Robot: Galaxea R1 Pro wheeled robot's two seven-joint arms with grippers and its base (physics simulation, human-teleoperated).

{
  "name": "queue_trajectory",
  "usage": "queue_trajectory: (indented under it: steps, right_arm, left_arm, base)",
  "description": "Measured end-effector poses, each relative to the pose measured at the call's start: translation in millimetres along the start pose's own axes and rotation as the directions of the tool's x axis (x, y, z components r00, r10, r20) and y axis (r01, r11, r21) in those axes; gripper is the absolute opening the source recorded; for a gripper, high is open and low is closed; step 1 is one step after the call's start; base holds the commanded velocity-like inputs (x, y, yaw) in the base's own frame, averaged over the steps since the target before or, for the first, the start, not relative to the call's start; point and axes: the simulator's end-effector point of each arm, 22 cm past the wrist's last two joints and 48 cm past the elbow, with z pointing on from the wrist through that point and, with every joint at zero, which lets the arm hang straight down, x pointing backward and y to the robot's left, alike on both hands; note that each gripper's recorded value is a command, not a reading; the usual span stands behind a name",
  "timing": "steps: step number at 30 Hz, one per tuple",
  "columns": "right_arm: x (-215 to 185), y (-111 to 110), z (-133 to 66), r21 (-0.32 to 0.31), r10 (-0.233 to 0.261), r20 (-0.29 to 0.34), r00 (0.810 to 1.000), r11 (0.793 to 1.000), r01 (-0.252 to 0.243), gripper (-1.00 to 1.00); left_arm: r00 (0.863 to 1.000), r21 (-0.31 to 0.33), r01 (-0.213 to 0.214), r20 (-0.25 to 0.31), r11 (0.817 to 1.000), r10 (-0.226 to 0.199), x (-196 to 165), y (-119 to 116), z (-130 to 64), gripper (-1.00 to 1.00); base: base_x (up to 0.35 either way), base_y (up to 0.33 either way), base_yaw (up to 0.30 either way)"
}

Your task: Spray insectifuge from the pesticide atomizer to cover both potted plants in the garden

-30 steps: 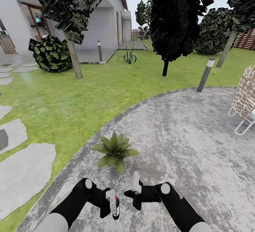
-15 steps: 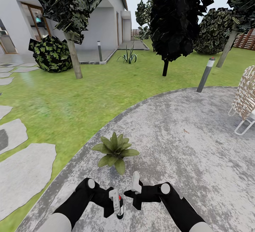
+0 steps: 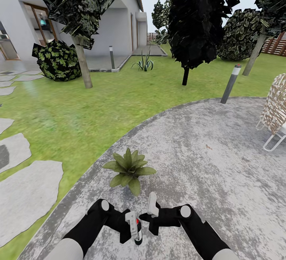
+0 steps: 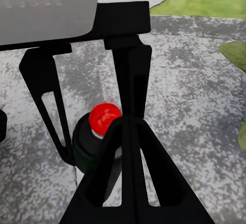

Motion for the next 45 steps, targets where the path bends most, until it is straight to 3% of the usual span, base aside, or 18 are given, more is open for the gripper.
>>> queue_trajectory:
  steps: [19, 25, 35, 45]
  right_arm:
    - [0, 0, 0.0, 0.000, 0.000, 0.000, 1.000, 1.000, 0.000, -1.00]
    - [0, 0, -0.1, 0.000, -0.002, 0.000, 1.000, 1.000, 0.002, -1.00]
    - [1, 0, -0.4, 0.001, 0.001, -0.002, 1.000, 1.000, -0.001, -1.00]
    - [4, -1, -1.3, 0.001, 0.003, -0.007, 1.000, 1.000, -0.003, -1.00]
  left_arm:
    - [1.000, -0.008, -0.006, 0.004, 1.000, 0.006, -4, 6, -3.0, -1.00]
    - [1.000, -0.005, -0.001, -0.022, 1.000, 0.000, 11, 5, -4.7, -1.00]
    - [0.983, -0.078, 0.047, -0.176, 0.996, -0.060, 115, 32, -62.2, -1.00]
    - [0.959, -0.128, 0.074, -0.262, 0.989, -0.105, 177, 44, -107.7, -1.00]
  base:
    - [0.000, 0.000, 0.000]
    - [0.000, 0.000, 0.000]
    - [0.000, 0.000, 0.000]
    - [0.000, 0.000, 0.000]
